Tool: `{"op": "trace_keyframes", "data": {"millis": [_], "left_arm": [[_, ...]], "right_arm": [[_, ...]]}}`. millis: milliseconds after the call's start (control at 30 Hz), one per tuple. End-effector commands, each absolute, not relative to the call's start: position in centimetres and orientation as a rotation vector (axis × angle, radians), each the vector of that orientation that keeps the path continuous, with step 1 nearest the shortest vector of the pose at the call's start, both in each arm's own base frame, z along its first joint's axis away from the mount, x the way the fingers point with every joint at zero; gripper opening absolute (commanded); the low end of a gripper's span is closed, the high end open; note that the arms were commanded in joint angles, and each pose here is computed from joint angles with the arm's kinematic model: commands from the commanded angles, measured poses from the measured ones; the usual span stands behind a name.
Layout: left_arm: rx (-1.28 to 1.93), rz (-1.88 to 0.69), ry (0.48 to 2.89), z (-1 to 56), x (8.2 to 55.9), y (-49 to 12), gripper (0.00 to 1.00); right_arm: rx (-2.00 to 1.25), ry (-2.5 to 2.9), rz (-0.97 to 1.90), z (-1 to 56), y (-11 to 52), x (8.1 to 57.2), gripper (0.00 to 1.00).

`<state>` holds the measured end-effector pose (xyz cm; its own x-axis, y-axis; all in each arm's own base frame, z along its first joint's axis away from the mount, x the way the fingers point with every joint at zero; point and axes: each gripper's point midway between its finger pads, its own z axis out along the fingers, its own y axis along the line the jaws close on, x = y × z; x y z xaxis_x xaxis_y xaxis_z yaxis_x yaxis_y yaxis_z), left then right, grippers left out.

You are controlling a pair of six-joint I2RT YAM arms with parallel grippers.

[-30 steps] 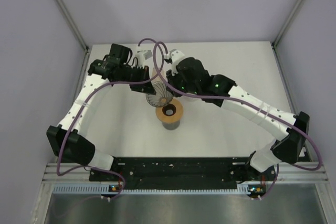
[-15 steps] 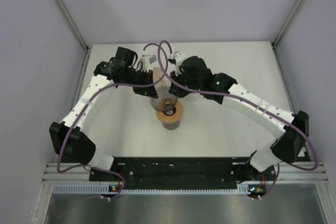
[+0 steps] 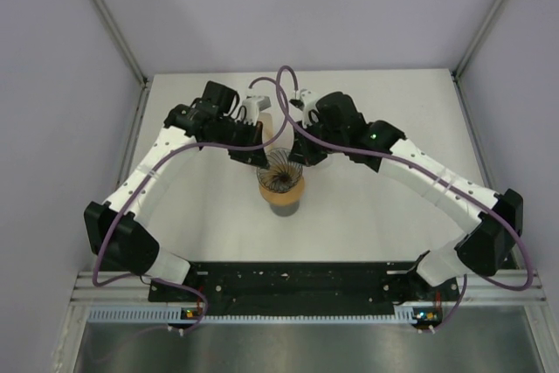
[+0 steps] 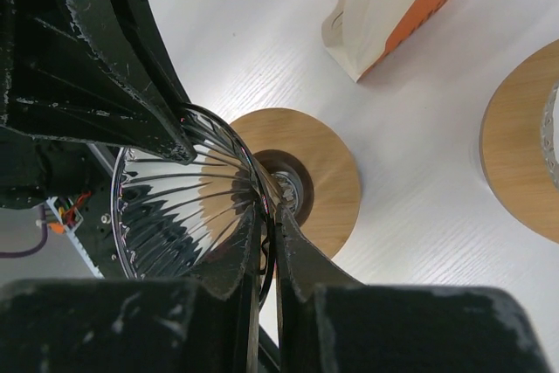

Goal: Place the coffee filter in the dripper

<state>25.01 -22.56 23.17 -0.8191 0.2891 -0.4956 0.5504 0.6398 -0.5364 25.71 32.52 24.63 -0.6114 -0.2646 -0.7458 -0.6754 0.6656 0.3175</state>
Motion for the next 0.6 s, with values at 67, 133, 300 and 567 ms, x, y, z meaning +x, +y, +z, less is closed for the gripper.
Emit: {"op": "trace_keyframes", "data": {"millis": [67,133,300,567], "left_arm": [[0.751,-1.133,2.368,26.4,23.4,-24.1,0.00],[0.746,-1.124,2.375,26.1,23.5,-24.0,0.00],[0.746,-1.134,2.403,25.3,23.4,-24.1,0.00],[0.745,-1.158,2.450,23.9,23.4,-24.2,0.00]], "right_arm": [[-0.724,2.241,0.793,23.0,32.8,26.4,0.00],[-0.720,2.251,0.788,22.6,32.7,26.7,0.00],[-0.730,2.270,0.798,21.9,32.9,26.7,0.00],[-0.718,2.305,0.780,20.7,32.3,26.8,0.00]]}}
